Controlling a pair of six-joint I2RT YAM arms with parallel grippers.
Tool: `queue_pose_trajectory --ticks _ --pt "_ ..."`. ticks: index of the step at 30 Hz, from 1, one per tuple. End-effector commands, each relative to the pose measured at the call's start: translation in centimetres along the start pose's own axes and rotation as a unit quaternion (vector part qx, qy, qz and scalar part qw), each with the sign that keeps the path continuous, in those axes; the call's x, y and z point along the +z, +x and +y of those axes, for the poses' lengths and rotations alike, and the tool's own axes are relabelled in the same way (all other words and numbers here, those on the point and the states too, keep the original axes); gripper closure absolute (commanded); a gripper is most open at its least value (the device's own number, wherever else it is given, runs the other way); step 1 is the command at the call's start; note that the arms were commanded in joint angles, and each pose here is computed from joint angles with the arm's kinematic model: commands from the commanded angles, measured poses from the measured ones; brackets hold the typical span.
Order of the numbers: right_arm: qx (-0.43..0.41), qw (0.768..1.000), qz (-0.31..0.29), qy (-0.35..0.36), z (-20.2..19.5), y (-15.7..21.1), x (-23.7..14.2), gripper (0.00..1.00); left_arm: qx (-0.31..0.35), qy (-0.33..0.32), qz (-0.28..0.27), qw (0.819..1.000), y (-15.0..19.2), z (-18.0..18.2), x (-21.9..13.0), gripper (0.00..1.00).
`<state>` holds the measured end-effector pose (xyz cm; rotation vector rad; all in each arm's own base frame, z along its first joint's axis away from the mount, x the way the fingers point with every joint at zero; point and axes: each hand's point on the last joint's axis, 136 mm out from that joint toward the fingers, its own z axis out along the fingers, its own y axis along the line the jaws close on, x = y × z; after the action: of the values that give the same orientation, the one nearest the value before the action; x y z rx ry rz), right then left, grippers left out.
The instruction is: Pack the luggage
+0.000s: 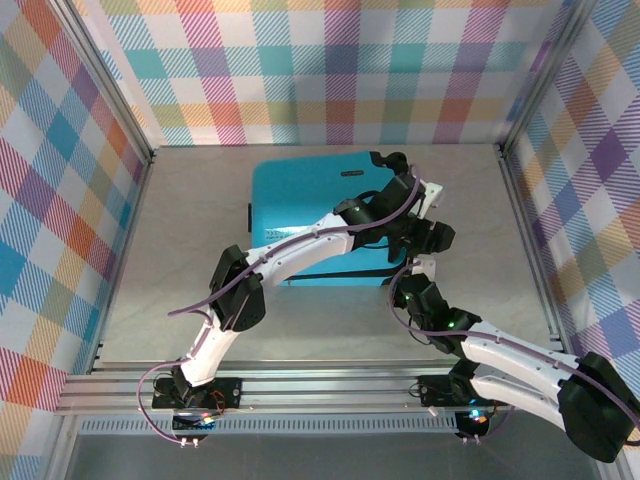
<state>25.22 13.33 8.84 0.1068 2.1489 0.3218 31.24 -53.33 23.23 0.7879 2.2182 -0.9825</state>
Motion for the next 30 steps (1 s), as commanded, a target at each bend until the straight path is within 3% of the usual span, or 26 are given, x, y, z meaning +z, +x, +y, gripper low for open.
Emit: queue_pose_trajectory --ticks 1,5,10,17,30 --pt "0.011 0.998 -0.028 0.059 -2.8 -0.7 0.2 1.0 -0.056 -0.088 0.078 0.991 3.9 6.4 -2.0 0.24" --pt "0.007 0.998 -0.035 0.057 -3.1 -0.8 0.3 1.0 -0.062 -0.089 0.08 0.991 4.3 7.4 -2.4 0.24" --pt "-0.039 0.995 -0.083 -0.049 -0.2 -1.1 0.2 1.0 -0.073 -0.067 0.098 0.99 5.7 8.3 -2.9 0.26" --pt "-0.067 0.99 -0.081 -0.098 1.4 -0.7 -0.2 1.0 -0.078 -0.038 0.126 0.988 6.9 9.5 -4.1 0.28" --pt "-0.04 0.994 -0.097 -0.036 -0.2 -1.9 0.4 1.0 -0.074 -0.058 0.143 0.985 8.6 12.2 -6.6 0.29"
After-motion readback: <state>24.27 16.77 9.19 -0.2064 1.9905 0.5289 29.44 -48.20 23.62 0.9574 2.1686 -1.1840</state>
